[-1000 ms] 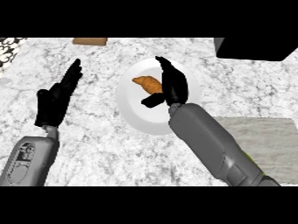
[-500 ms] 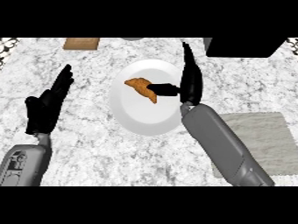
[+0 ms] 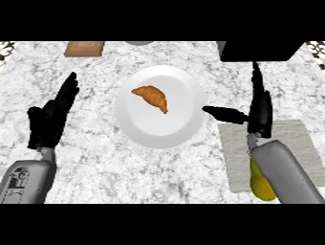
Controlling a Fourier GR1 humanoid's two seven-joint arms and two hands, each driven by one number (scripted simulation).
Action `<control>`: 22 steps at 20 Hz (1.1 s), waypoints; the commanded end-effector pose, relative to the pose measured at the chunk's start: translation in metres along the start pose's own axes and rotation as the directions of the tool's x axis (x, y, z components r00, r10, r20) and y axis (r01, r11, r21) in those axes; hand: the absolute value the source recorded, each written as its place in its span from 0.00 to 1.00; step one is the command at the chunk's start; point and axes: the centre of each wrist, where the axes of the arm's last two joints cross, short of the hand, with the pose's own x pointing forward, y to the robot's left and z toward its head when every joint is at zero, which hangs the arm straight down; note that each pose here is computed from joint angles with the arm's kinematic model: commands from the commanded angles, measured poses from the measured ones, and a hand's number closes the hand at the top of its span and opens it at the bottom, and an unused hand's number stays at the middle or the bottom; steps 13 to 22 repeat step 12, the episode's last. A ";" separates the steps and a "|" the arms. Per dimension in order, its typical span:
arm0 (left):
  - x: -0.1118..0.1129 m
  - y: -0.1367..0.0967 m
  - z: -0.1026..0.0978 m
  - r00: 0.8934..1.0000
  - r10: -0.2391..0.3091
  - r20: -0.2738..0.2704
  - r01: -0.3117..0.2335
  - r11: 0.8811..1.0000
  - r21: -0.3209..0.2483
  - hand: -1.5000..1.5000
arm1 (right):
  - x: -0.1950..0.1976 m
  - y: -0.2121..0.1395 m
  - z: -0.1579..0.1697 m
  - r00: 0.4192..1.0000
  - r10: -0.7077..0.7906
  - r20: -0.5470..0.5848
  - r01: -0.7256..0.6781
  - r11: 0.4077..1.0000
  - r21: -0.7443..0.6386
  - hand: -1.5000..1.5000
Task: Pick the croissant from the placemat and place it in the plate
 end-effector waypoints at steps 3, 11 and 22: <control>-0.005 0.004 0.006 1.000 -0.005 0.022 0.005 1.000 0.004 0.50 | -0.017 -0.077 0.008 1.000 0.012 0.019 -0.012 1.000 0.015 0.00; 0.008 0.003 0.011 1.000 0.004 0.004 -0.004 1.000 -0.004 0.50 | -0.045 -0.108 0.012 1.000 0.010 0.005 -0.010 0.999 0.034 0.00; 0.020 0.002 0.004 1.000 -0.004 -0.003 0.004 1.000 -0.001 0.50 | -0.042 -0.112 0.006 1.000 -0.004 -0.013 0.004 1.000 0.011 0.00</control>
